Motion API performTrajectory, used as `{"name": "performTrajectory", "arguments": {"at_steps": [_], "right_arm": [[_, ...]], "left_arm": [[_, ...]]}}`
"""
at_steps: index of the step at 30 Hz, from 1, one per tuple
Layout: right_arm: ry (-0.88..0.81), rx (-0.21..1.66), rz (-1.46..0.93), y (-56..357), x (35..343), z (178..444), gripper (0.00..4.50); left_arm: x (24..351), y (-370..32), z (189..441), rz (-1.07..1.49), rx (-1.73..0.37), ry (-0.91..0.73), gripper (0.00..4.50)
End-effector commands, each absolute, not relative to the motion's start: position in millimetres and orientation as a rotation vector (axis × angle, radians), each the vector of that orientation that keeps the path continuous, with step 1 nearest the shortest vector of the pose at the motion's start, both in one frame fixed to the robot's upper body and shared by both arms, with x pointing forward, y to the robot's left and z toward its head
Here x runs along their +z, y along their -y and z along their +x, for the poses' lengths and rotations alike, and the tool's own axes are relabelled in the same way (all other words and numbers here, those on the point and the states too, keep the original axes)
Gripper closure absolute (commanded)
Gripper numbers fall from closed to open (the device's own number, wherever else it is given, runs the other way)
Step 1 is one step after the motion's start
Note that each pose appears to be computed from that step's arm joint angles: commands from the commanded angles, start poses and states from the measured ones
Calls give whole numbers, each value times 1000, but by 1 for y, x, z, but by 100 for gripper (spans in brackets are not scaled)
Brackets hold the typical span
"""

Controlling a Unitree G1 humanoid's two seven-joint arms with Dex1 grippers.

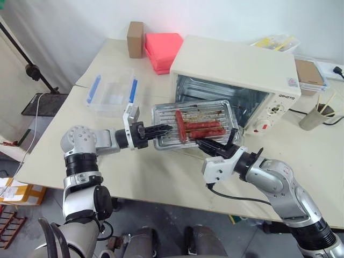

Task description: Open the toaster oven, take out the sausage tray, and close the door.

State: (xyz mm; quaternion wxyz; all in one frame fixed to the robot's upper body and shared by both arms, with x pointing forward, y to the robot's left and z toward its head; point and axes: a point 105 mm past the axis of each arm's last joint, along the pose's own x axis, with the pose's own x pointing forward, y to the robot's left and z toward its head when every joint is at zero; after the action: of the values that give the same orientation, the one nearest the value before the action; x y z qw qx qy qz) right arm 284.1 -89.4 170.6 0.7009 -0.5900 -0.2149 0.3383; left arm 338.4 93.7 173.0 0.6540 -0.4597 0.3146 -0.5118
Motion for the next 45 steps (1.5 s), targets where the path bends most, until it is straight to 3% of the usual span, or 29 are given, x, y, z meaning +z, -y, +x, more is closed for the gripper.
{"name": "performTrajectory", "arguments": {"at_steps": [1,4,6,14,20,23,26,27,29,31,34,40,45], "right_arm": [[470,798,-1210,88,177,278,441],[449,791,-1130,93,181,277,441],[454,792,-1143,96,183,276,390],[450,824,-1100,116,183,262,154],[399,748,-998,150,184,259,154],[281,686,-827,194,174,264,154],[232,602,-665,244,170,268,208],[202,592,-620,254,166,269,247],[149,625,-590,263,155,271,286],[84,682,-552,266,141,271,365],[43,764,-483,261,128,272,447],[-44,899,-351,237,102,276,447],[-9,981,-291,213,101,280,447]], "left_arm": [[183,-97,337,-1099,-1203,-701,431],[177,-102,334,-1103,-1179,-741,431],[175,-107,334,-1118,-1159,-750,450],[165,-123,329,-1171,-1087,-766,450],[162,-139,317,-1182,-1060,-748,450],[160,-164,307,-1195,-1005,-700,450],[158,-193,304,-1254,-871,-550,450],[159,-201,302,-1280,-834,-484,450],[161,-210,297,-1334,-760,-376,450],[158,-213,292,-1363,-690,-306,450],[153,-211,284,-1389,-617,-240,450],[147,-205,268,-1457,-486,-126,450],[151,-212,263,-1526,-364,-21,450]]}}
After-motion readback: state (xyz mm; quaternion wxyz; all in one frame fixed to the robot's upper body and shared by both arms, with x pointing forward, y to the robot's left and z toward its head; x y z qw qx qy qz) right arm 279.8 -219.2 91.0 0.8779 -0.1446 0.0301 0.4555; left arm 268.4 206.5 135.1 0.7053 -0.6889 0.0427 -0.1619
